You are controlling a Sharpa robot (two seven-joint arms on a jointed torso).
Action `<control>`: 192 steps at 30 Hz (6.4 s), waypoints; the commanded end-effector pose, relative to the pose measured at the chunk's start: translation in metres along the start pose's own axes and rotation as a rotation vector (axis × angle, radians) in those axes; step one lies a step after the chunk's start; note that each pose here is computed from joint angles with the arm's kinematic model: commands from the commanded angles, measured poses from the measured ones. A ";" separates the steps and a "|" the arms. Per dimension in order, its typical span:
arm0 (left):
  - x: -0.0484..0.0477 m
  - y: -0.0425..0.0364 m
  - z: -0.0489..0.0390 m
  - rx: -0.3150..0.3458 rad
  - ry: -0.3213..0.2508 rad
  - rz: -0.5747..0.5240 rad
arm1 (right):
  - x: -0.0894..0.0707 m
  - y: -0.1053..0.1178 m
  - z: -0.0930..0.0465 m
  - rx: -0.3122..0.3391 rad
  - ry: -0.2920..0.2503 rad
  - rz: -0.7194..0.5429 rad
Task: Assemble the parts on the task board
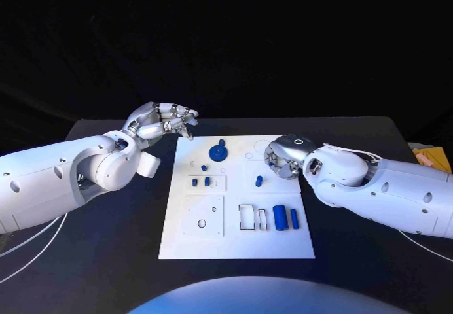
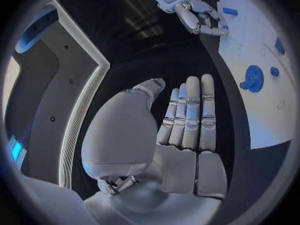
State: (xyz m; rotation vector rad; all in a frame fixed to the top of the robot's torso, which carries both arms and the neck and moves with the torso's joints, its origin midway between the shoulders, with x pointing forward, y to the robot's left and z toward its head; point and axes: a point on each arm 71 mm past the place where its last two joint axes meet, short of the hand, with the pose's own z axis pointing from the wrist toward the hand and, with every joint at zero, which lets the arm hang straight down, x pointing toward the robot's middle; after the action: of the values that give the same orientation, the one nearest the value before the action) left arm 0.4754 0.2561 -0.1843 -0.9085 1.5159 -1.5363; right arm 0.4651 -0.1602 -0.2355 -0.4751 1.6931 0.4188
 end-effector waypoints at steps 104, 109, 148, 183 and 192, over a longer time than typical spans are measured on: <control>0.0070 0.0021 0.0089 0.000 0.033 -0.029 | -0.011 0.133 -0.021 -0.292 -0.098 0.170; 0.0090 0.0022 0.0101 0.000 0.038 -0.031 | 0.001 0.142 -0.020 -0.306 -0.079 0.189; 0.0127 0.0023 0.0117 -0.002 0.050 -0.037 | 0.029 0.157 -0.014 -0.320 -0.036 0.216; 0.0116 0.0023 0.0107 -0.006 0.050 -0.037 | 0.035 0.154 -0.014 -0.318 -0.021 0.205; 0.0122 0.0026 0.0109 -0.009 0.056 -0.039 | 0.035 0.154 -0.015 -0.313 -0.031 0.206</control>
State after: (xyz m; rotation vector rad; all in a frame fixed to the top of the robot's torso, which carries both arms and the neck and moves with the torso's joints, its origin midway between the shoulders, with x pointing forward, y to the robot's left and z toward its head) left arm 0.4806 0.2428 -0.1878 -0.9147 1.5475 -1.5710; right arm 0.3667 -0.0400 -0.2645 -0.5106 1.6624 0.8554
